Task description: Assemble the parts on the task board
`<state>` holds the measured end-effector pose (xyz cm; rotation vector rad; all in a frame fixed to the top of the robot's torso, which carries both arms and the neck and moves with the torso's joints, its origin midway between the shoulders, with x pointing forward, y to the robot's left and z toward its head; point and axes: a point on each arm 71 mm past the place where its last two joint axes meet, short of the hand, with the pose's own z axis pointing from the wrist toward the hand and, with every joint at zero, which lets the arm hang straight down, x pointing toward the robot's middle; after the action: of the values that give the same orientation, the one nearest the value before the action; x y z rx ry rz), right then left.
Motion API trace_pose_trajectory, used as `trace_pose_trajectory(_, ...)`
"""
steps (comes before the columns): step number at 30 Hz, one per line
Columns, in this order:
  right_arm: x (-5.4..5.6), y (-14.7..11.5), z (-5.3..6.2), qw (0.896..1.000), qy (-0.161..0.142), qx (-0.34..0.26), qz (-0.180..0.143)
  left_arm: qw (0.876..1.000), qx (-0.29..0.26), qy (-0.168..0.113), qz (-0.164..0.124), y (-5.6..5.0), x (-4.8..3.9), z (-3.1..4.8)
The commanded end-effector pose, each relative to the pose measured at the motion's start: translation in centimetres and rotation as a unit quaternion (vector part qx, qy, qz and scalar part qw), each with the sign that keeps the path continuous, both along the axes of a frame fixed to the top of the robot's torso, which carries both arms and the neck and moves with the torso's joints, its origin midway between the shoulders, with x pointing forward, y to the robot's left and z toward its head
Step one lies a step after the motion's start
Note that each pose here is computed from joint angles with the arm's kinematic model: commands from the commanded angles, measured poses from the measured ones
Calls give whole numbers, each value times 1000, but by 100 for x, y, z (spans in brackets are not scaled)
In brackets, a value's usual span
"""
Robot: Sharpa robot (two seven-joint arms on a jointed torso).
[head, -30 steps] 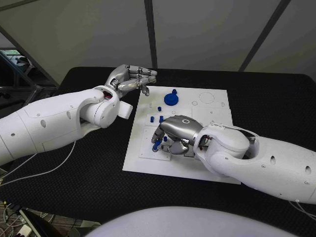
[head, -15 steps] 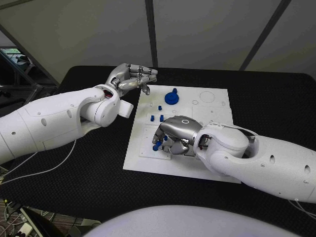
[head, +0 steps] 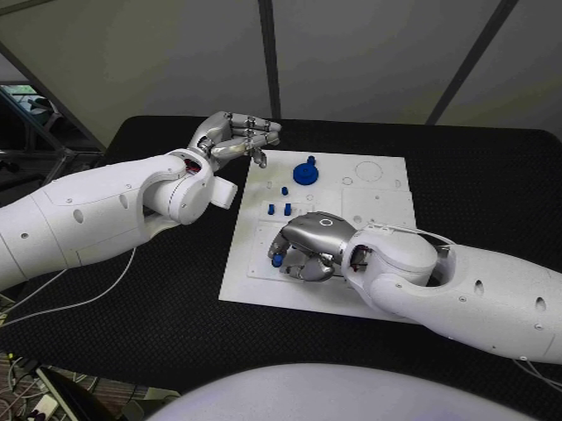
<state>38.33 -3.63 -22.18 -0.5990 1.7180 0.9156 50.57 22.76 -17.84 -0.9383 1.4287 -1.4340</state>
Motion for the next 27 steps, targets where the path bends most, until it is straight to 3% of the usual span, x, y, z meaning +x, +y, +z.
trace_pose_trajectory(1,-6,7,11,1000,-7,4,2,1000,-3,0,-6,-12,0,11)
trace_pose_trajectory(19,-27,-209,193,992,-48,112,-22,1000,-2,2,-6,-5,5,4)
trace_pose_trajectory(22,-22,-384,214,990,-31,128,-43,1000,-2,3,-6,1,5,2)
trace_pose_trajectory(27,87,-853,261,979,39,156,-128,1000,-1,3,-5,20,1,2)
